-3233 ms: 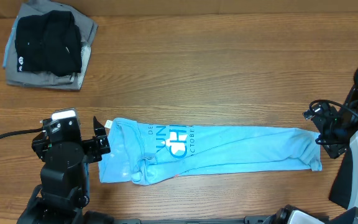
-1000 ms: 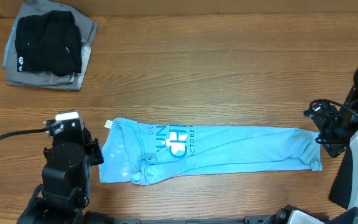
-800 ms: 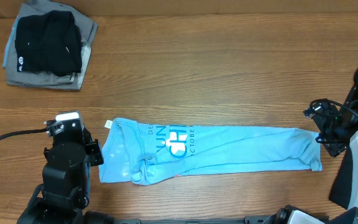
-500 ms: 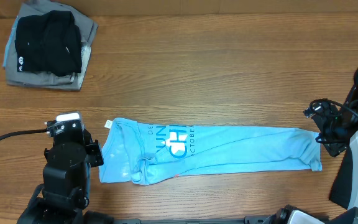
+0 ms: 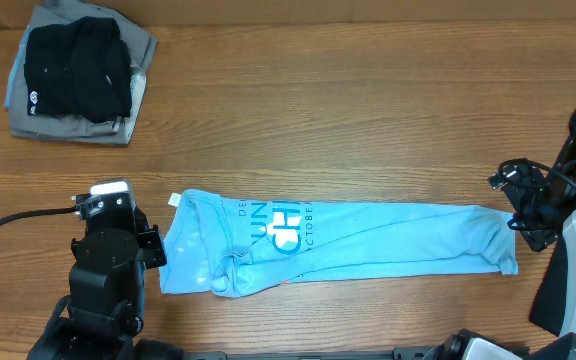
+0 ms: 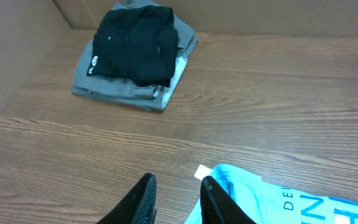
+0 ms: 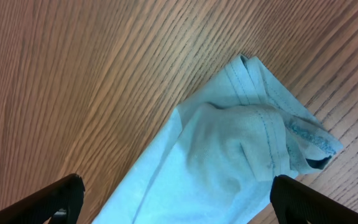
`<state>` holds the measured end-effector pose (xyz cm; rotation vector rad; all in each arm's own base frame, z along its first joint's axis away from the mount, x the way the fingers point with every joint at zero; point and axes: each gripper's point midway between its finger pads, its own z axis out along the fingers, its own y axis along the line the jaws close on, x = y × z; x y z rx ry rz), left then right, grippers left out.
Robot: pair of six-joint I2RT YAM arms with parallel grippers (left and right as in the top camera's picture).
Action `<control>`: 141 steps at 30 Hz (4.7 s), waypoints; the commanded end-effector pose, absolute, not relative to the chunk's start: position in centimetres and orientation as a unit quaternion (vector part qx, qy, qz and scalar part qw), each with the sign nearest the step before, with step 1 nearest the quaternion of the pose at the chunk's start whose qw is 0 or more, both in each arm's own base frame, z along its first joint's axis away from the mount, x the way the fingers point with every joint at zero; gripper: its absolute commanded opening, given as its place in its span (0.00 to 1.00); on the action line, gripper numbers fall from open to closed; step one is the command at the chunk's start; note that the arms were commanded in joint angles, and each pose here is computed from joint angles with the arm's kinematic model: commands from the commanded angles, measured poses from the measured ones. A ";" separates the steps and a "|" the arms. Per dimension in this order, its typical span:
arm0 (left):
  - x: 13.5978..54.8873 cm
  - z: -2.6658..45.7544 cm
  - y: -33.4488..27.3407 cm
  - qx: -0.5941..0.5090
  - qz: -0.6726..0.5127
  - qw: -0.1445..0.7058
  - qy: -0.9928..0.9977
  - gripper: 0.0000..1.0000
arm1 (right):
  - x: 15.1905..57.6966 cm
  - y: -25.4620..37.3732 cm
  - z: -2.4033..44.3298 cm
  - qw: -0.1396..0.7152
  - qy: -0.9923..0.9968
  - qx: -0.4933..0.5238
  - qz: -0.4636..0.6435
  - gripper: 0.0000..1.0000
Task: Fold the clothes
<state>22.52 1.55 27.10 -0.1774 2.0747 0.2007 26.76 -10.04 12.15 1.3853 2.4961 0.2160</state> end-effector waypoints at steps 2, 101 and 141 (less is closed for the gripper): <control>22.4 27.2 1.6 -0.080 0.080 0.504 0.856 0.28 | 26.8 -9.8 12.0 0.138 0.866 0.475 0.078 1.00; 23.7 6.0 -8.7 -0.064 -0.082 0.033 0.994 0.28 | 26.6 -6.1 8.1 0.040 0.896 0.435 0.079 0.85; 24.7 -0.4 -4.3 -0.174 -0.051 -0.050 0.982 0.28 | 22.5 -4.5 -0.7 -0.033 0.872 0.482 0.076 0.33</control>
